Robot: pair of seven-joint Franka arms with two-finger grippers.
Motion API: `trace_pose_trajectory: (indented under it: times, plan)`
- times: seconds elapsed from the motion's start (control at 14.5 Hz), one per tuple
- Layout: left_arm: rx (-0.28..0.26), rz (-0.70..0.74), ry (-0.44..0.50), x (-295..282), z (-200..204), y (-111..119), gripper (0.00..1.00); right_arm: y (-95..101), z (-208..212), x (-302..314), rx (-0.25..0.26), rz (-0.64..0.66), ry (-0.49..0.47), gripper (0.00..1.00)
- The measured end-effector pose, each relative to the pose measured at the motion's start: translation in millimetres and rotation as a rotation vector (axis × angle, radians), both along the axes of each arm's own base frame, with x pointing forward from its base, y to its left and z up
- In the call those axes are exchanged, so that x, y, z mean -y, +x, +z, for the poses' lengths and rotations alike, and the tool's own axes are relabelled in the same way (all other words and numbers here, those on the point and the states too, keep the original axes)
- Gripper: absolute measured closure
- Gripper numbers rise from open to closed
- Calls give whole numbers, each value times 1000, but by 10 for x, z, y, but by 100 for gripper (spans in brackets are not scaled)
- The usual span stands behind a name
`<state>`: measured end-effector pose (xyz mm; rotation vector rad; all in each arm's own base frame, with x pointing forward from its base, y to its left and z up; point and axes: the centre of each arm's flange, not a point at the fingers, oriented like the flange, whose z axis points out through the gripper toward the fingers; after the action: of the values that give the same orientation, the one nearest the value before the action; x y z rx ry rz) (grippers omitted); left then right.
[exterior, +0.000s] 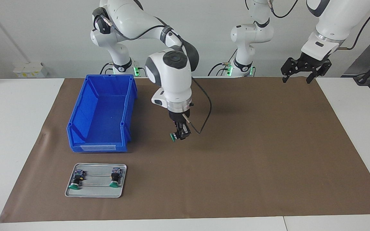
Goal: Place and press button with both arms
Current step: 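Lift the green button and carry it toward the table center, then lower the green button onto the table and open the right gripper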
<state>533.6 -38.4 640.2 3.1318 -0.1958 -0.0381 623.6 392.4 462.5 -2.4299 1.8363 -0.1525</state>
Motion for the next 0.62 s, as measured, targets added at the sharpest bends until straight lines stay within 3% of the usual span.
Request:
trace_pose_trajectory:
  times: [0.21,0.62]
  plan:
    - [0,0,0,0,0,0,0,-411,-447,-672,-14,-118,-40,67]
    - [0,0,0,0,0,0,0,-807,-987,-1428,26,-229,45,67]
